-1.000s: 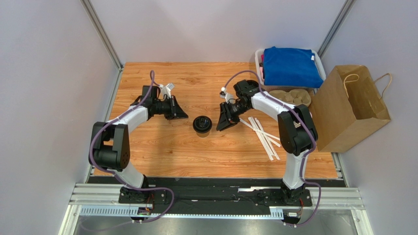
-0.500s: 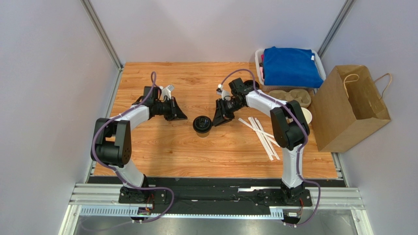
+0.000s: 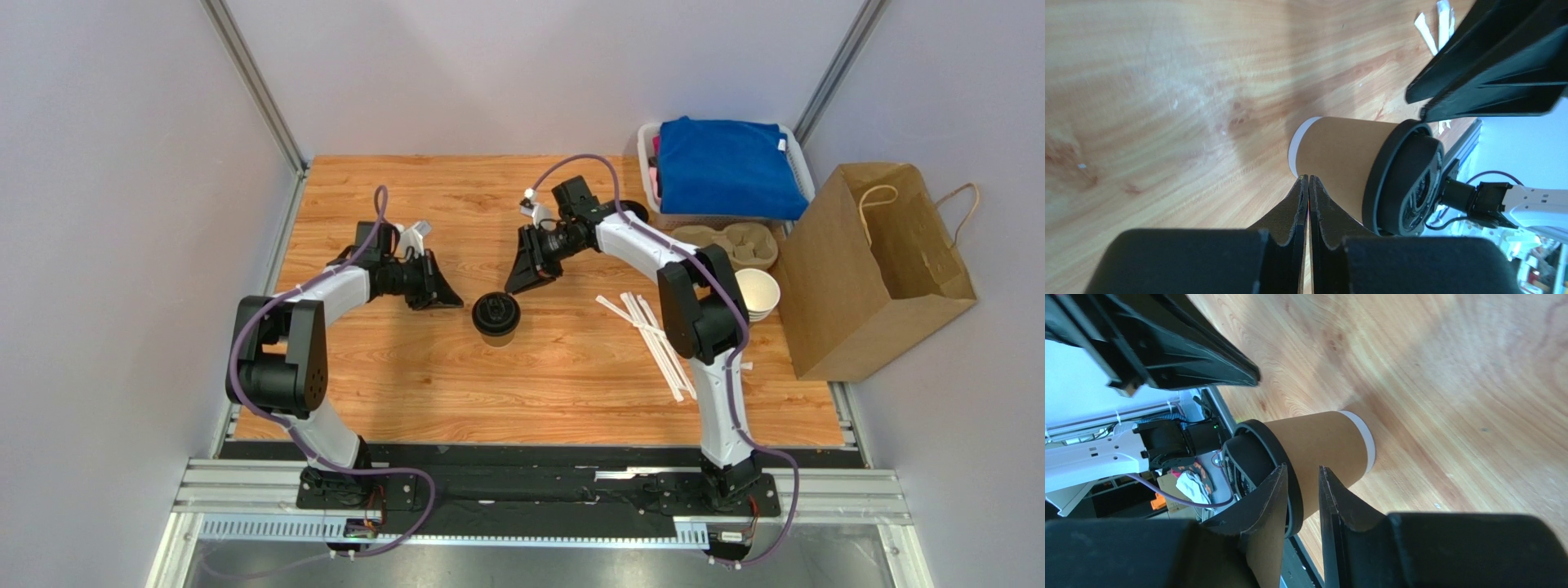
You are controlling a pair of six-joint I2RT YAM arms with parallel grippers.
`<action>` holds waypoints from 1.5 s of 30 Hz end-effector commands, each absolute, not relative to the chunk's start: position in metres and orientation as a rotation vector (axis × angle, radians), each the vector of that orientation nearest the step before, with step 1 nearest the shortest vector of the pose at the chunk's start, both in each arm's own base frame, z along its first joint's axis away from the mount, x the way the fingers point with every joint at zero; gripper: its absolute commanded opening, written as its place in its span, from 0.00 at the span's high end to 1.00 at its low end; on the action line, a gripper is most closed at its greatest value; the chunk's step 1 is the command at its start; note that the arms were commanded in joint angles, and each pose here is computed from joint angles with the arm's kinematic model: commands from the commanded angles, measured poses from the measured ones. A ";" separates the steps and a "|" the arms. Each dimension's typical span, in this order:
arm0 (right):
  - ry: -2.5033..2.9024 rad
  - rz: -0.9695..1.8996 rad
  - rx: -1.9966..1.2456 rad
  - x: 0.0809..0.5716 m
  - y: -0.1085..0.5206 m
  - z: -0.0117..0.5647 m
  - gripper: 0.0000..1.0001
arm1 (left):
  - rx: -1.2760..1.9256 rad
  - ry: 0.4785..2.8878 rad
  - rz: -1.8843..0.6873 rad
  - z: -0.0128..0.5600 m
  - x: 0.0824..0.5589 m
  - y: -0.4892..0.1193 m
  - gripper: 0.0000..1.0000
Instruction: Pack the takeout coffee
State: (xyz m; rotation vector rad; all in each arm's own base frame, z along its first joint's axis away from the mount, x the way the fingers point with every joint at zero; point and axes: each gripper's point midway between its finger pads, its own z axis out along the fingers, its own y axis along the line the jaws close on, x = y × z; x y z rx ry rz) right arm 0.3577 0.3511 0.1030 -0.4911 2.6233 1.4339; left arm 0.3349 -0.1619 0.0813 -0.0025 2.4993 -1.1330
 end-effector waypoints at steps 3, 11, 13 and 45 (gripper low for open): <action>2.524 1.464 -0.487 0.383 0.352 0.129 0.69 | -0.078 2.556 -1.260 0.063 0.314 -0.176 0.92; 2.551 1.361 -0.384 0.399 0.298 0.123 0.65 | -0.029 2.609 -1.395 0.048 0.286 -0.218 0.94; 2.590 1.343 -0.361 0.391 0.285 0.117 0.65 | -0.026 2.598 -1.413 0.045 0.287 -0.225 0.94; 2.438 1.704 -0.365 0.319 0.264 0.212 0.60 | 0.409 2.212 -1.561 0.203 0.289 -0.263 0.75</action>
